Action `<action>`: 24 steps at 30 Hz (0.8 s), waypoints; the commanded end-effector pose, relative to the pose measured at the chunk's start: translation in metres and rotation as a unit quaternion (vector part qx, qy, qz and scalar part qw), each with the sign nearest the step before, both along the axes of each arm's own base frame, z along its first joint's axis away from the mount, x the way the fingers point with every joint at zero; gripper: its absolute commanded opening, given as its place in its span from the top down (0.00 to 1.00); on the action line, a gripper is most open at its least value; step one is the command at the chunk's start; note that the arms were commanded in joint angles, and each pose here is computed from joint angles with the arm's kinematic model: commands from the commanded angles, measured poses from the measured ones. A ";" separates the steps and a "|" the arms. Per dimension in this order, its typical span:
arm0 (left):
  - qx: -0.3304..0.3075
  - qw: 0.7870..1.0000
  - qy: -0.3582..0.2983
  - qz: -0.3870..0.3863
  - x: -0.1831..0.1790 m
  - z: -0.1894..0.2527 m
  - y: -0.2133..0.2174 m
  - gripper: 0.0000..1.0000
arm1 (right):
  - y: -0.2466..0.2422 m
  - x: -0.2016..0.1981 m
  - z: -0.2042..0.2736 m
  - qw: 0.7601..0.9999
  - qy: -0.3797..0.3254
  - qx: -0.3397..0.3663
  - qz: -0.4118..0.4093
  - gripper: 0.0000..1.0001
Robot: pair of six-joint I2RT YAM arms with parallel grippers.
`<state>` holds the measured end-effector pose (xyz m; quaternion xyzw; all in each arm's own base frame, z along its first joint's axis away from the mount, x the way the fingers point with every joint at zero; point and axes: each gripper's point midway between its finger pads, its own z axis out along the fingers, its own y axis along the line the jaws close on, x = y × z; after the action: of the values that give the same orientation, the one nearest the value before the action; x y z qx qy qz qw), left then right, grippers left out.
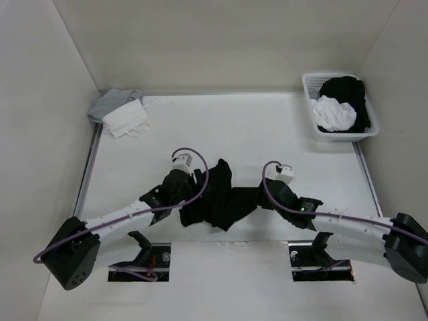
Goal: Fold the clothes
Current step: Flatten the tank top out
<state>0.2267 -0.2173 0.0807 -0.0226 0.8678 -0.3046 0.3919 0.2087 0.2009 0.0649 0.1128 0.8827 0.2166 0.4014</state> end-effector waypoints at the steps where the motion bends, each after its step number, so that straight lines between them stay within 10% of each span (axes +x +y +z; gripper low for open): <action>1: 0.032 0.997 -0.050 0.050 0.036 0.012 0.009 0.43 | 0.031 0.020 0.032 0.998 -0.046 0.011 0.045 0.49; 13: 0.019 0.995 -0.002 0.097 0.006 -0.012 0.047 0.44 | 0.117 0.138 0.032 0.991 -0.084 0.013 0.105 0.38; 24: 0.032 0.993 0.080 0.079 -0.011 -0.048 0.043 0.70 | 0.133 0.176 0.019 0.992 -0.081 0.006 0.101 0.69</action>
<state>0.2163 -0.1752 0.0432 -0.0938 0.8949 -0.2463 0.3600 0.3602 0.3161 0.0462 0.0085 0.8843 0.2359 0.4029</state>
